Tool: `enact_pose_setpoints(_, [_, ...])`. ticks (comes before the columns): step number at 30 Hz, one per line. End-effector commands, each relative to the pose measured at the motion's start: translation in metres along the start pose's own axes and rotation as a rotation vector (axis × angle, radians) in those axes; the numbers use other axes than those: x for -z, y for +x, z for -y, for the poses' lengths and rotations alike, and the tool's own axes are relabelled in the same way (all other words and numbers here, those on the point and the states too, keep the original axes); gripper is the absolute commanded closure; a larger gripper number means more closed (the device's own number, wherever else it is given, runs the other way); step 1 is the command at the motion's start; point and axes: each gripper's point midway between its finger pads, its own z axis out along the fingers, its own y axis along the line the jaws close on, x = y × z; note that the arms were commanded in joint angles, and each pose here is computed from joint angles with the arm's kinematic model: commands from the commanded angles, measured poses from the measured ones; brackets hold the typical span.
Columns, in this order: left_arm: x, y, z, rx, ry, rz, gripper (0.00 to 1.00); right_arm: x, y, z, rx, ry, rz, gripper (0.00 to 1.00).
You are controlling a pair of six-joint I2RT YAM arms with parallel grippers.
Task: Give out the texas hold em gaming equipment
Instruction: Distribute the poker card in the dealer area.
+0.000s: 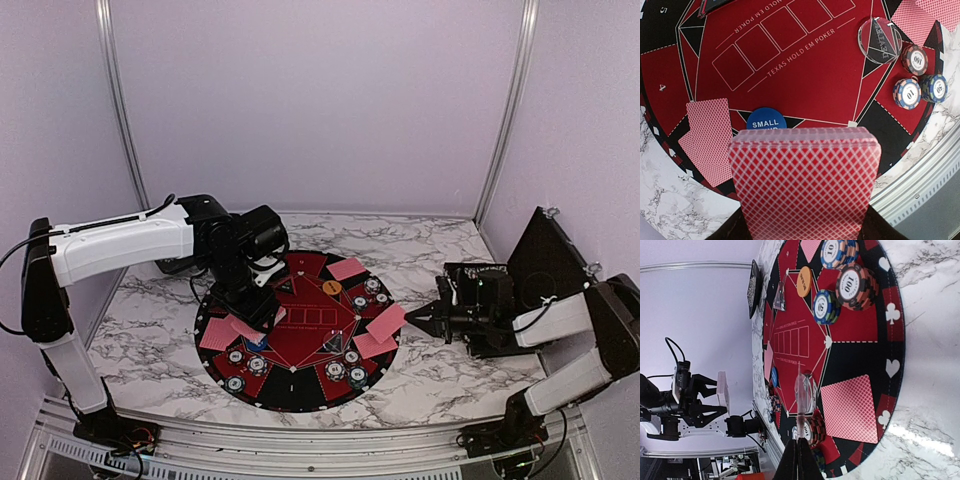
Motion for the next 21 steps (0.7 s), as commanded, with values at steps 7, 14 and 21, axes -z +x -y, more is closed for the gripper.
enact_pose_setpoints(7, [0.004, 0.002, 0.002, -0.003, 0.001, -0.008, 0.47, -0.002, 0.015, 0.032, 0.007, 0.057, -0.044, 1.00])
enact_pose_setpoints(14, [0.004, 0.002, 0.003, -0.008, 0.000, -0.008, 0.47, -0.004, 0.021, 0.045, 0.001, 0.080, -0.063, 1.00])
enact_pose_setpoints(21, [0.003, 0.001, 0.002, -0.007, 0.001, -0.010, 0.47, -0.004, 0.026, 0.061, 0.006, 0.129, -0.078, 0.96])
